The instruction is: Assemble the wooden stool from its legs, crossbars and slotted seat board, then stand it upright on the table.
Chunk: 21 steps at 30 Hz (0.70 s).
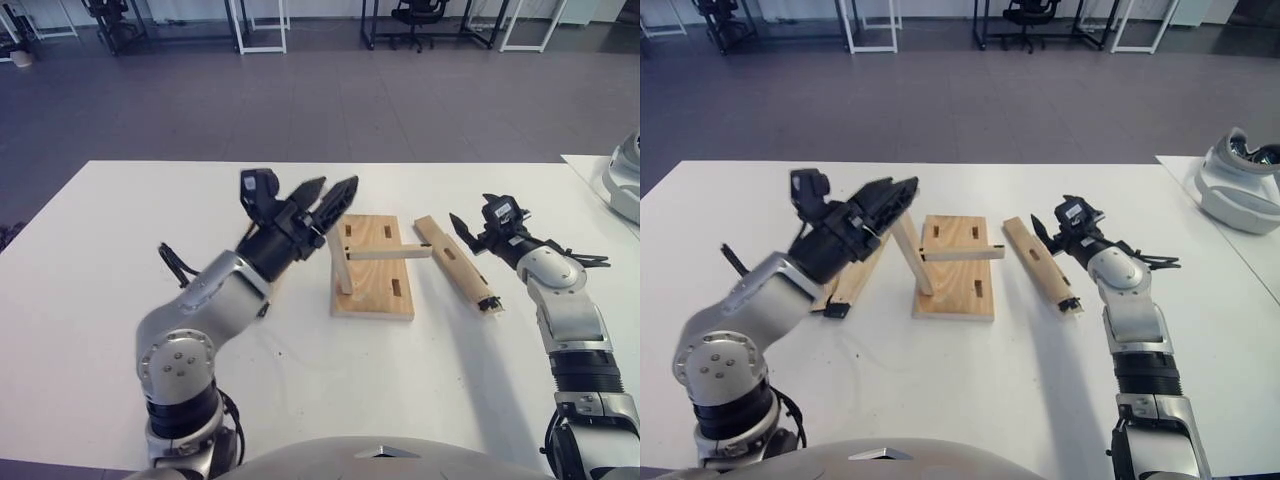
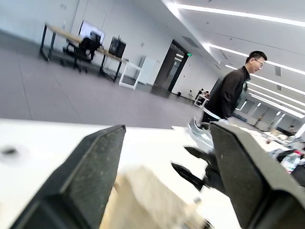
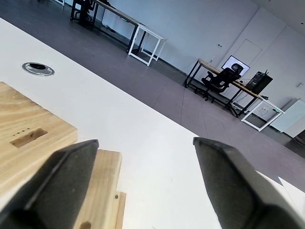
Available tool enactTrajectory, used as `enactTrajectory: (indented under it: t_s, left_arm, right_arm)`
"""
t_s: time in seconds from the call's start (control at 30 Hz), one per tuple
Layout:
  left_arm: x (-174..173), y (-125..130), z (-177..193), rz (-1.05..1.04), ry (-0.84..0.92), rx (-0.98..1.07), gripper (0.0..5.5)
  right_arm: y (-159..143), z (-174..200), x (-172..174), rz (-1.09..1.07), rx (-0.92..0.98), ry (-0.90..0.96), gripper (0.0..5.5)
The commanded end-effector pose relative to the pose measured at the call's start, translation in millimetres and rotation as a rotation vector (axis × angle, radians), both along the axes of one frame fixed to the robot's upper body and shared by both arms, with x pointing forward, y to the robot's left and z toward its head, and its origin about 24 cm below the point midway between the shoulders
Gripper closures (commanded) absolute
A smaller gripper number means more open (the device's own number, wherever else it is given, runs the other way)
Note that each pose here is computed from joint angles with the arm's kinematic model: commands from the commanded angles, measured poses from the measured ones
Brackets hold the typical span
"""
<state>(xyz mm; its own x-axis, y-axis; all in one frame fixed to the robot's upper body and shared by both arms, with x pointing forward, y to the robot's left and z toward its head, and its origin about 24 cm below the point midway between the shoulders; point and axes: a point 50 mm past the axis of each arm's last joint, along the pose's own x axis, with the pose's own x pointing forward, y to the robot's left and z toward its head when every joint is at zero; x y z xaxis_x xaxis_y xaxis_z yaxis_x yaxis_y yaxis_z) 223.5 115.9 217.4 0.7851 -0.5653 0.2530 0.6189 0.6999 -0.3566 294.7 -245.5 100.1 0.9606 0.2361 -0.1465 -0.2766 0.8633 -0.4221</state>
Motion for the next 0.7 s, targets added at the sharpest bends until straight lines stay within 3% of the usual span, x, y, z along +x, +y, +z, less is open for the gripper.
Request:
enactTrajectory:
  t_s: [0.03, 0.1, 0.2, 0.33, 0.5, 0.7]
  left_arm:
    - [5, 43, 40, 0.121, -0.218, 0.031, 2.26]
    - [11, 62, 24, 0.197, -0.158, 0.065, 2.26]
    - [28, 77, -39, 0.309, 0.086, 0.308, 2.26]
    - [31, 64, -104, 0.233, 0.301, 0.459, 2.26]
    - [31, 68, -135, 0.200, 0.423, 0.541, 2.26]
    - [30, 54, -160, 0.105, 0.490, 0.628, 2.26]
  right_arm:
    - [-1, -1, 2, -0.010, -0.001, -0.010, 1.81]
    - [-3, -4, 3, -0.022, 0.002, -0.004, 1.81]
    - [-8, -12, 3, -0.048, 0.012, 0.021, 1.81]
    - [-8, -20, 5, -0.051, -0.001, 0.041, 1.81]
    - [-5, -28, 5, -0.049, 0.001, 0.055, 1.81]
    - [4, -35, 5, -0.038, 0.011, 0.064, 1.81]
